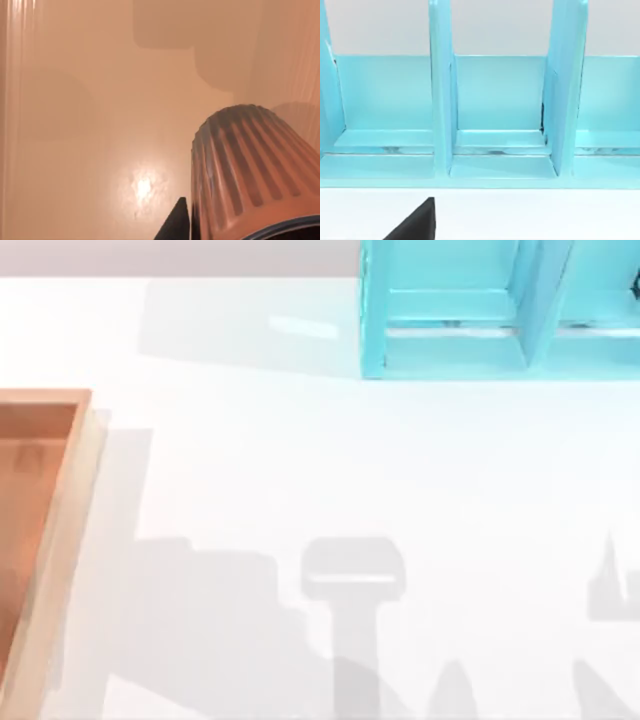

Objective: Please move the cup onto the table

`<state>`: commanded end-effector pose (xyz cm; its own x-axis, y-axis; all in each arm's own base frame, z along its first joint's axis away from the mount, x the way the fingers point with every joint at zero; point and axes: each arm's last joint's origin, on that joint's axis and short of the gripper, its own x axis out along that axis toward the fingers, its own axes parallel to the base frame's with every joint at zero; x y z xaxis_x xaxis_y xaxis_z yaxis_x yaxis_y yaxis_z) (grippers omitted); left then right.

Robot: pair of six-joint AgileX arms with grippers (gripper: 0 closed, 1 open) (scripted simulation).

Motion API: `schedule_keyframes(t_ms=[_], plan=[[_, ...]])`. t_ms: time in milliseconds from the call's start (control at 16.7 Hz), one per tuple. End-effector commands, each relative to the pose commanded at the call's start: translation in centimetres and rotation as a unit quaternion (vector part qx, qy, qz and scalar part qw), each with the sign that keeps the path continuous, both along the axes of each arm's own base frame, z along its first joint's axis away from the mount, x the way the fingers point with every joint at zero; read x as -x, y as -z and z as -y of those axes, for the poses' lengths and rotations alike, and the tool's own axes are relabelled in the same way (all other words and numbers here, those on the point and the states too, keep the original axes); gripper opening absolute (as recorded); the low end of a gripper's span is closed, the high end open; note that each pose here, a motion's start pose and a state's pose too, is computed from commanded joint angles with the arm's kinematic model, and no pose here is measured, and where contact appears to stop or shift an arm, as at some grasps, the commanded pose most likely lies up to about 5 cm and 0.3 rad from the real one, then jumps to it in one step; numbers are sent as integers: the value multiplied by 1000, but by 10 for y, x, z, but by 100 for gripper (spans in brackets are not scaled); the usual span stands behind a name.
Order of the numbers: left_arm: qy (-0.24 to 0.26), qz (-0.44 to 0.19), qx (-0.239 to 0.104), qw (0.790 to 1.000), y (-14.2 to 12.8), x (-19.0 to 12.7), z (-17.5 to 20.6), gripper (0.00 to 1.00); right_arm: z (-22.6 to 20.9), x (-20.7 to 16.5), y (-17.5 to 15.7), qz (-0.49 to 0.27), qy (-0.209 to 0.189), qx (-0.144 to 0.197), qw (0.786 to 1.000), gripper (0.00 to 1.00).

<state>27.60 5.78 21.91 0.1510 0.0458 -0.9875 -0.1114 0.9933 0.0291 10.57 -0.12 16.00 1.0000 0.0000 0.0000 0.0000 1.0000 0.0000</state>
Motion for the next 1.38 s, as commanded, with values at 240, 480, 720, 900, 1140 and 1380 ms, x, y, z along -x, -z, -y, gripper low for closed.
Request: schedule_keyframes(t_ms=[240, 480, 720, 900, 1140, 1380], plan=[[29, -40, 14, 999, -26, 8, 50, 0, 0, 0, 0, 0, 0, 0, 1000, 100], [63, -75, 16, 995, -39, 24, 82, 0, 0, 0, 0, 0, 0, 0, 1000, 100], [65, -77, 16, 995, -40, 25, 84, 0, 0, 0, 0, 0, 0, 0, 1000, 100], [65, -82, 16, 994, -38, 22, 87, 0, 0, 0, 0, 0, 0, 0, 1000, 100], [65, -82, 14, 994, -42, 11, 129, 0, 0, 0, 0, 0, 0, 0, 1000, 100], [66, -85, 10, 994, -42, 10, 199, 0, 0, 0, 0, 0, 0, 0, 1000, 100]])
